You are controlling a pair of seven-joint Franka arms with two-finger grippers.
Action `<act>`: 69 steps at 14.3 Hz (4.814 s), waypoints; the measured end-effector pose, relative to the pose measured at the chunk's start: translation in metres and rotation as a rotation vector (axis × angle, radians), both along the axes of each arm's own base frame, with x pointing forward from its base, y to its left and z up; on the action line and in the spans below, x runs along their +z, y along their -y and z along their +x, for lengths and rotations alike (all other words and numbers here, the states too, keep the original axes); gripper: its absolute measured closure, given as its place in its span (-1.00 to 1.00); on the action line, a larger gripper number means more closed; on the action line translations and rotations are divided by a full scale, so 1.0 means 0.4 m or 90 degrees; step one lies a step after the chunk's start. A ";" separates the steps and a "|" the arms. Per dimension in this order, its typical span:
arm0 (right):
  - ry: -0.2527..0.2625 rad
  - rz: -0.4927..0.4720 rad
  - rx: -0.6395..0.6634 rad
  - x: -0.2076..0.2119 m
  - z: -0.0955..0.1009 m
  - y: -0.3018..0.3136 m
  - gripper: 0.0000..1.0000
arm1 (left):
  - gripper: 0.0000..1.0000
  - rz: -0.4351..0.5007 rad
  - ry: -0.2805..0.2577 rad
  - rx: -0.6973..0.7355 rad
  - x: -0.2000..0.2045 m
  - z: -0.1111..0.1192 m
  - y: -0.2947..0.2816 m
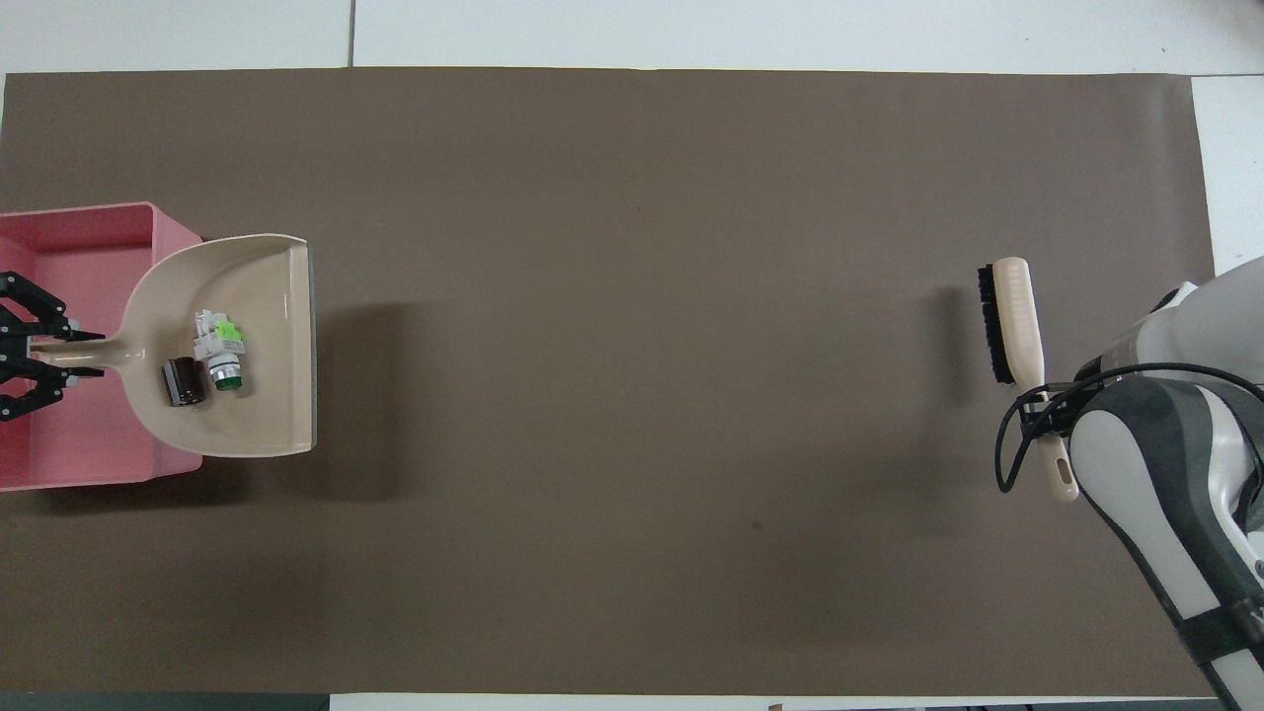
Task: Clean e-waste and dump in bin
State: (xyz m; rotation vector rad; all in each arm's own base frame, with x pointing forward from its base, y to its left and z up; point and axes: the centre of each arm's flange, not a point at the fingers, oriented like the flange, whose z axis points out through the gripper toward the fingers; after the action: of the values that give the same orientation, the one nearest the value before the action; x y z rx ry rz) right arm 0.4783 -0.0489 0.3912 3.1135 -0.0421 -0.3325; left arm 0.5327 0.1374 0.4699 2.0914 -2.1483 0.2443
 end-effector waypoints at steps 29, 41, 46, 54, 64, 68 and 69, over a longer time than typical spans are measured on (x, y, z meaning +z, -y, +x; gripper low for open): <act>0.050 0.013 0.065 -0.064 -0.019 0.082 -0.90 | 0.32 0.483 -0.021 -0.061 0.188 0.105 -0.361; 0.142 -0.016 -0.003 0.534 0.121 -0.059 -1.00 | 0.32 0.324 0.015 -0.065 0.272 0.071 -0.204; 0.102 -0.018 -0.052 0.612 0.122 -0.050 -1.00 | 0.32 0.253 0.004 -0.128 0.192 0.066 -0.032; 0.087 -0.013 -0.051 0.577 0.136 -0.058 -1.00 | 0.32 0.234 0.020 -0.098 -0.051 -0.030 0.507; 0.087 -0.013 -0.046 0.577 0.136 -0.069 -1.00 | 0.32 0.221 0.010 -0.082 -0.277 -0.053 0.627; 0.087 -0.013 -0.047 0.577 0.136 -0.067 -1.00 | 0.32 0.224 0.006 -0.096 -0.306 -0.074 0.640; 0.087 -0.013 -0.047 0.577 0.136 -0.067 -1.00 | 0.32 0.224 0.005 -0.098 -0.306 -0.076 0.642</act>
State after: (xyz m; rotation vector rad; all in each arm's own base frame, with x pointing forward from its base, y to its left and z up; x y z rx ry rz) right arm 0.5327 -0.0220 0.6220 3.1151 -0.1596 -0.1200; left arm 0.5022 -0.1194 0.3474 2.0742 -2.4934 -0.1537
